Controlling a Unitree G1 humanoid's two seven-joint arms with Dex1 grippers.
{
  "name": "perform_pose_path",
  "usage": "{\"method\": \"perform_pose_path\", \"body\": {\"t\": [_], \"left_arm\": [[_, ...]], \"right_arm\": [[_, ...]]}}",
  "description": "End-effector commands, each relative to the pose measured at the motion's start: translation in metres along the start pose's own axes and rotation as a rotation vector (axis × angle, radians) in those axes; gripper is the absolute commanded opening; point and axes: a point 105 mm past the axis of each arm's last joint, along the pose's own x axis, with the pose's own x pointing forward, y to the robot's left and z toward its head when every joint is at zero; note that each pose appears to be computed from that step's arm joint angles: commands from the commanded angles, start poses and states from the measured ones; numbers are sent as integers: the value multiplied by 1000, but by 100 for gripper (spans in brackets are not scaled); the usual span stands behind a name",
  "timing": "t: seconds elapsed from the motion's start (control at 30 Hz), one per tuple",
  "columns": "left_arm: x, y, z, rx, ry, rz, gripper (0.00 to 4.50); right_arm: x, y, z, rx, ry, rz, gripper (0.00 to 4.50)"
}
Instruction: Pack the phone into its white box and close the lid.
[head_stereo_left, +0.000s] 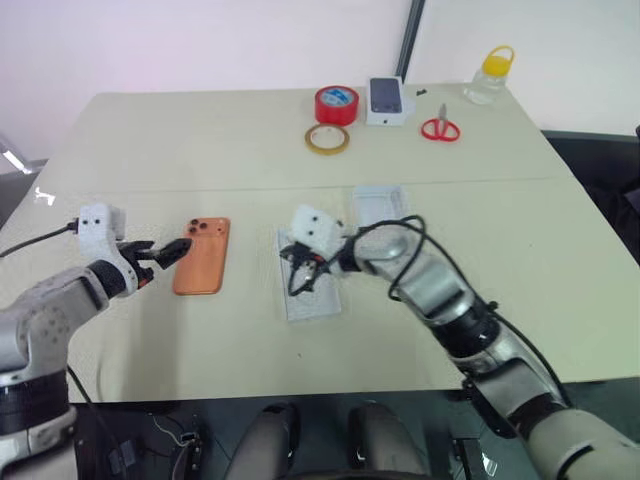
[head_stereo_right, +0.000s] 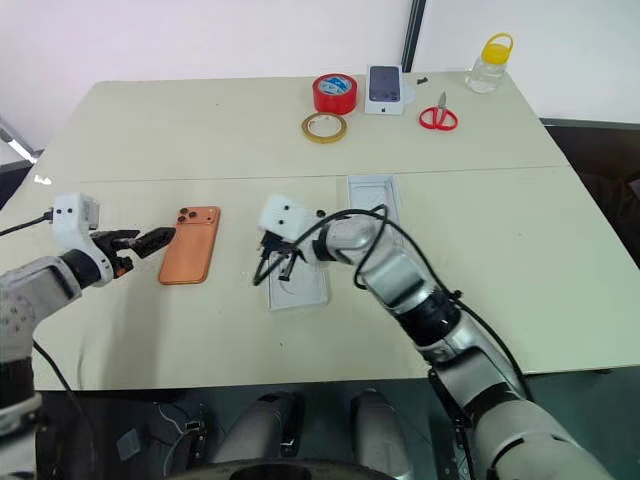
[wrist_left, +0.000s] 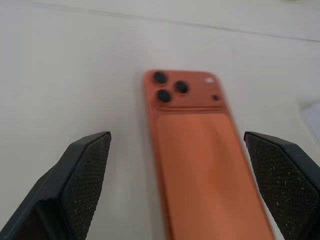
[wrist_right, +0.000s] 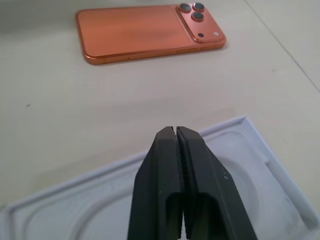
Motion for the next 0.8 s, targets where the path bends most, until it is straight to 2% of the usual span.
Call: {"method": "perform_pose_path", "body": {"t": [0.03, 0.17, 0.33, 0.53, 0.8], "left_arm": [[-1, 8, 11, -102, 0, 34, 450], [10, 10, -2, -137, 127, 62, 450], [20, 3, -20, -140, 234, 47, 450], [25, -51, -36, -162, 318, -169, 450], [24, -80, -53, -228, 359, -265, 450]], "right_arm": [[14, -1, 16, -76, -20, -31, 5], [36, 11, 23, -106, -13, -7, 5], [52, 15, 17, -162, 39, -14, 5], [56, 14, 11, -167, 57, -12, 5], [55, 8, 1, -187, 86, -32, 5]]}}
